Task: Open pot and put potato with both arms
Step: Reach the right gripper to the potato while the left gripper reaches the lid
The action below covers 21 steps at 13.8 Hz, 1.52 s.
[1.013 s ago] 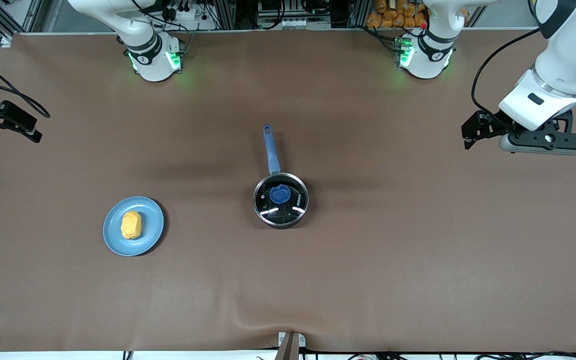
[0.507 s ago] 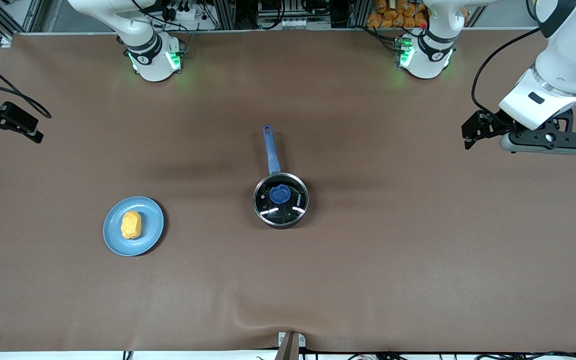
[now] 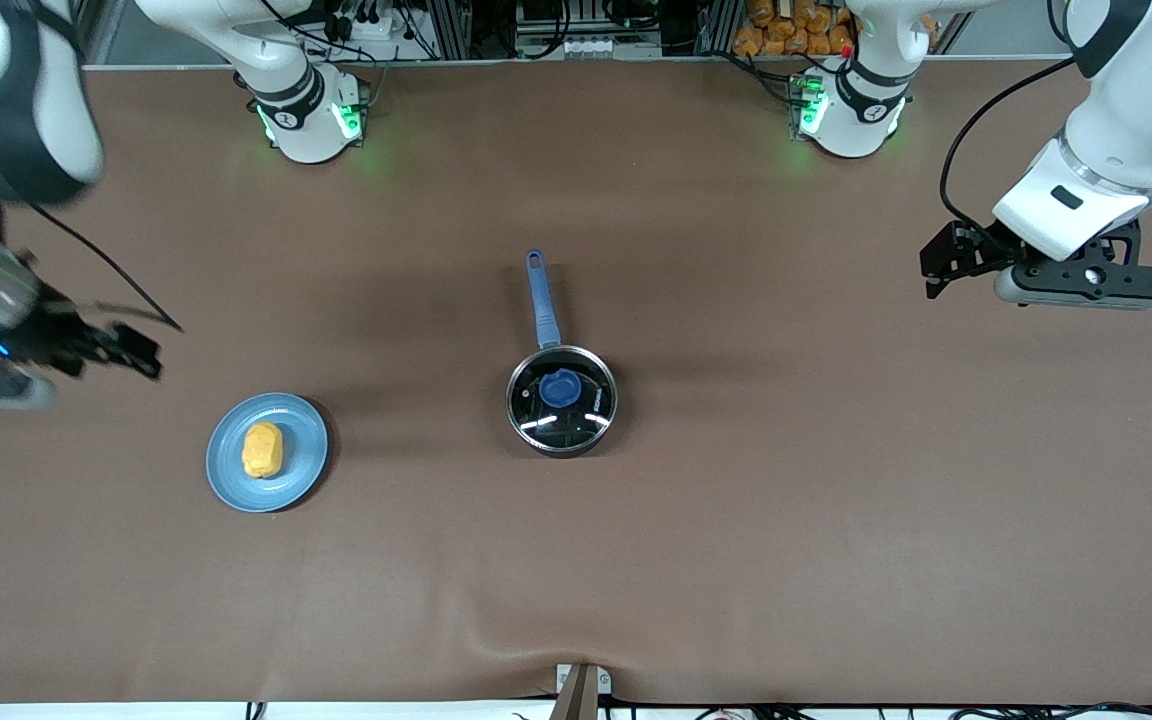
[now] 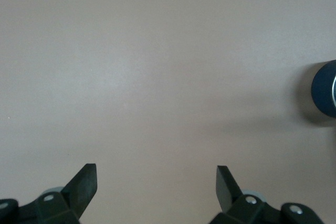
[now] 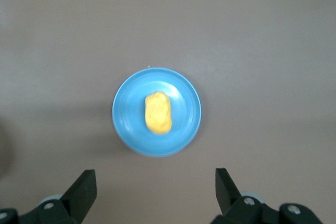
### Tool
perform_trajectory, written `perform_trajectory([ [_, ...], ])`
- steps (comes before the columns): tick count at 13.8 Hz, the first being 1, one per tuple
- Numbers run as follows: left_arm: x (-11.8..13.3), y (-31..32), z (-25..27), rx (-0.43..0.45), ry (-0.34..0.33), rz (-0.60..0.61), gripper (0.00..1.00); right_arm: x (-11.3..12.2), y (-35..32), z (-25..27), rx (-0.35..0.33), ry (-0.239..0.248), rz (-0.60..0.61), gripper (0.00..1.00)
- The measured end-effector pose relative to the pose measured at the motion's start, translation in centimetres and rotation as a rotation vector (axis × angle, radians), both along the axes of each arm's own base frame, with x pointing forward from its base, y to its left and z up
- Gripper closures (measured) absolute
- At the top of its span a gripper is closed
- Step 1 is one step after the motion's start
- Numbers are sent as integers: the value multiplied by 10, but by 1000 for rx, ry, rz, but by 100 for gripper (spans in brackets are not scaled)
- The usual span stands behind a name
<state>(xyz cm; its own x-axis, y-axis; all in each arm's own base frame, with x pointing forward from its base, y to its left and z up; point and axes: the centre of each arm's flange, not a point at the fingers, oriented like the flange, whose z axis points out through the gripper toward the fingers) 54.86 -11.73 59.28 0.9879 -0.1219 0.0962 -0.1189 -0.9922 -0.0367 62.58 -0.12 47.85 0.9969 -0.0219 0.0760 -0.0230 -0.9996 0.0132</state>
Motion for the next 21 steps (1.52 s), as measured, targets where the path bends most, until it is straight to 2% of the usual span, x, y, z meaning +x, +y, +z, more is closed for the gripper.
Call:
perform_trajectory([
  [4, 2, -2, -4, -1, 6, -4, 0, 34, 5, -97, -33, 4, 69, 0],
  [9, 6, -16, -16, -9, 28, -17, 0, 45, 16, -185, -40, 56, 93, 0],
  [12, 1, -84, -14, -45, 17, 38, 0, 45, 17, -212, -25, 78, 81, 0],
  [14, 0, -151, -27, -83, 36, 88, 0, 44, 17, -224, -20, 87, 75, 0],
  [17, 6, -248, -68, -148, 80, 169, 0, 44, 17, -248, -19, 100, 70, 0],
  [21, 5, -333, -128, -225, 69, 272, 0, 41, 16, -267, -10, 120, 59, 0],
])
